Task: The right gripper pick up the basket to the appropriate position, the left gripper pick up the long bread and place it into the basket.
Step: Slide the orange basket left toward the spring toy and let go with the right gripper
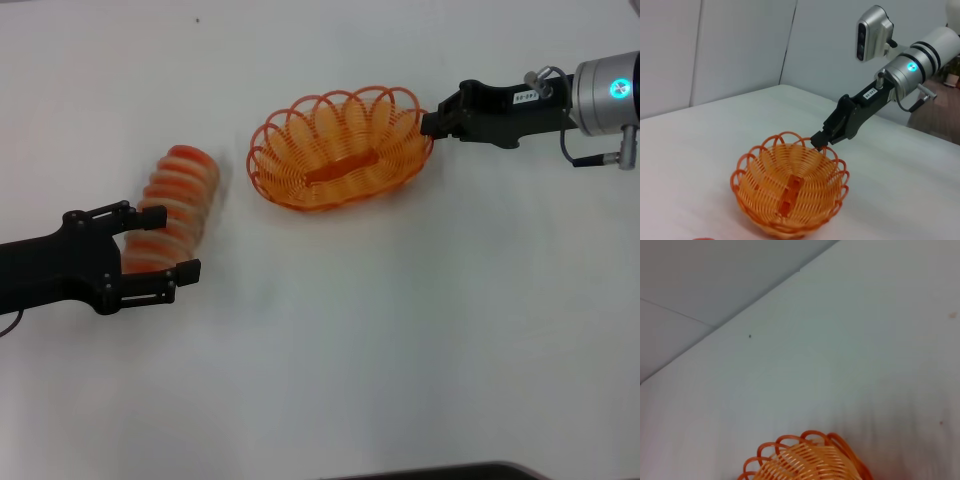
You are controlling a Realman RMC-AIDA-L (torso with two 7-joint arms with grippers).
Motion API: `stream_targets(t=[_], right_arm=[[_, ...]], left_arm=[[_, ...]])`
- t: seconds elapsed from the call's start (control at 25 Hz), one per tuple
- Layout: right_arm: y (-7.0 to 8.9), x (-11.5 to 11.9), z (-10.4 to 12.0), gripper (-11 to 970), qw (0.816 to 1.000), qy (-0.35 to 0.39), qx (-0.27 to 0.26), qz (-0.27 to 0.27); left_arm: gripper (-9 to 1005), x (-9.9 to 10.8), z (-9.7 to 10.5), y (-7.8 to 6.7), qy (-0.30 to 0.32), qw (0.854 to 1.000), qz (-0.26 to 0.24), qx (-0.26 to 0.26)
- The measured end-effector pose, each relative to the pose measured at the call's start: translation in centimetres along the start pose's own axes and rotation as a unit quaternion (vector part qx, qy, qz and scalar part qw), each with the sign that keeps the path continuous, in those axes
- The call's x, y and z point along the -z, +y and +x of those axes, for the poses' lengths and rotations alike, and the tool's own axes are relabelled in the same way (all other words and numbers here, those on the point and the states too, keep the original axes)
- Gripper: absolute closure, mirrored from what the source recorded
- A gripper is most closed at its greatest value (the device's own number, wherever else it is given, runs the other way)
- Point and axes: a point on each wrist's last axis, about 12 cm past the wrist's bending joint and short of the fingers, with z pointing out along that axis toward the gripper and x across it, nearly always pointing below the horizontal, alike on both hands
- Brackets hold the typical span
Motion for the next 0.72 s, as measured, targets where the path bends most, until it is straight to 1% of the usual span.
stream_targets(t=[0.2, 0.4, 0.52, 0.72], right_arm=[[-0.2, -0.1, 0.2, 876, 1.0, 0.0, -0.021, -0.009], [-0.4, 0.1, 0.6, 791, 0.998, -0.015, -0.043, -0.045], [-0.6, 0.5, 0.8, 592, 0.998, -0.013, -0.042, -0.052], [-0.8, 1.0, 1.0, 346, 0.998, -0.005, -0.034, -0.059]], left_arm=[[131, 0.0, 0.0, -0.1, -0.001, 1.0, 0.002, 0.0], [131, 0.0, 0.0, -0.1, -0.001, 1.0, 0.003, 0.0], [131, 0.0, 0.0, -0.1, -0.001, 1.0, 0.003, 0.0], [131, 0.0, 0.0, -0.1, -0.002, 1.0, 0.004, 0.0]])
